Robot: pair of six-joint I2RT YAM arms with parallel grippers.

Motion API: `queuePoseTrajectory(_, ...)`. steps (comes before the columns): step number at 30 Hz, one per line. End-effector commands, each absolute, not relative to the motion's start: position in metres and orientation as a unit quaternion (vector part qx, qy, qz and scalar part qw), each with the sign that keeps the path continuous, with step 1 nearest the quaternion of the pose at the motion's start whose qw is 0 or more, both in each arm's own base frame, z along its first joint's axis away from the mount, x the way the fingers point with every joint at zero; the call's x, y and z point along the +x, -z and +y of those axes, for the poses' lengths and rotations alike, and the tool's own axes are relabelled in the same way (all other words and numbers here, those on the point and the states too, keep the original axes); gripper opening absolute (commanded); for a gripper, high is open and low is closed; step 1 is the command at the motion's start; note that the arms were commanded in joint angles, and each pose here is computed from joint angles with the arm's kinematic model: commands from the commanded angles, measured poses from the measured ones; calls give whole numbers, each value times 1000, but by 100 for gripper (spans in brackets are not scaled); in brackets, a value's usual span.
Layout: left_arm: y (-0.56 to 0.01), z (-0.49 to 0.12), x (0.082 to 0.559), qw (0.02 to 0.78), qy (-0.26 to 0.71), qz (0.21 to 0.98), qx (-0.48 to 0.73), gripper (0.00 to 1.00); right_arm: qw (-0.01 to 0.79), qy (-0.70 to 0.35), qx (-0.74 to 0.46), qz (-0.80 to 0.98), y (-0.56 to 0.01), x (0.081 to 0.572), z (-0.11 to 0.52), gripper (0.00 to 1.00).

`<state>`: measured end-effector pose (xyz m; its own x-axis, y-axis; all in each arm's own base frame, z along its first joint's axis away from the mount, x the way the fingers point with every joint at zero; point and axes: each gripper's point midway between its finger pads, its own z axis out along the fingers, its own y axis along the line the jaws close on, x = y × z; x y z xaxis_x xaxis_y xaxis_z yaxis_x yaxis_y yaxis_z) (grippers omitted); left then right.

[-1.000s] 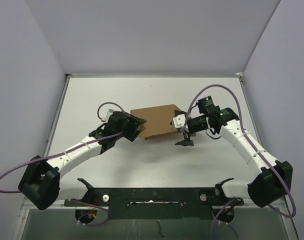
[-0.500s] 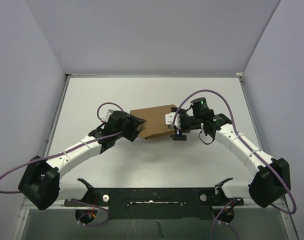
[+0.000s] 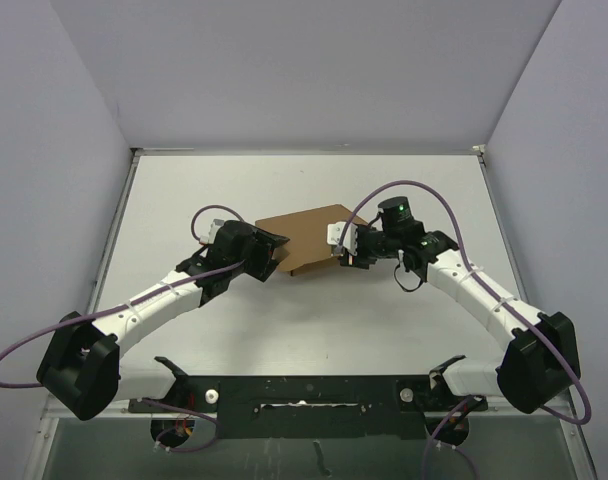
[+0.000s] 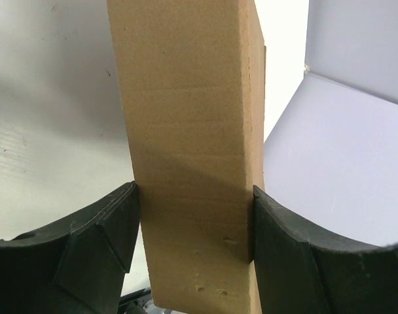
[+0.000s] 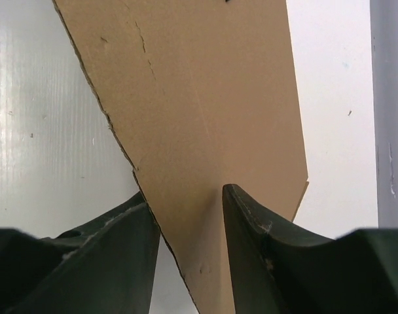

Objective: Fold the paper box

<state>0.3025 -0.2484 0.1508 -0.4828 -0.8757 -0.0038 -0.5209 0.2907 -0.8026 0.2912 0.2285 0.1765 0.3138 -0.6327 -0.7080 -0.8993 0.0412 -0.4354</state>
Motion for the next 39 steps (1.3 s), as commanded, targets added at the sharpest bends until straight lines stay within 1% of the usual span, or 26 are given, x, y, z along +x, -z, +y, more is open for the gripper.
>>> queuePoseTrajectory(1,-181,-258,305,231,428,752,-444,53,472,-118,-670,560,-181,306,233,38)
queuePoseTrajectory(3,-181,-258,305,229,430,751,-447,53,474,-115,-668,562,-182,308,233,35)
queuePoseTrajectory(5,-181,-258,305,227,431,749,-449,53,474,-121,-669,560,-185,305,234,36)
queuePoseTrajectory(10,-184,-256,306,227,435,740,-460,53,474,-156,-681,536,-201,287,236,61)
queuePoseTrajectory(13,-186,-254,307,229,437,738,-460,53,470,-165,-690,526,-200,280,234,68)
queuePoseTrajectory(15,-187,-254,307,228,438,738,-460,53,461,-168,-703,516,-194,275,234,82)
queuePoseTrajectory(16,-188,-255,306,227,440,737,-460,53,457,-166,-707,513,-191,275,234,86)
queuePoseTrajectory(20,-191,-254,306,226,443,734,-463,53,457,-157,-709,514,-189,278,234,94)
queuePoseTrajectory(21,-182,-252,303,222,436,737,-466,53,458,-146,-708,518,-189,282,233,95)
queuePoseTrajectory(23,-180,-252,302,218,435,737,-469,53,457,-126,-711,519,-187,288,232,96)
queuePoseTrajectory(34,-178,-252,301,208,438,730,-481,53,445,-59,-738,504,-185,298,250,96)
queuePoseTrajectory(39,-180,-253,301,207,441,729,-481,53,454,-21,-728,513,-186,311,254,94)
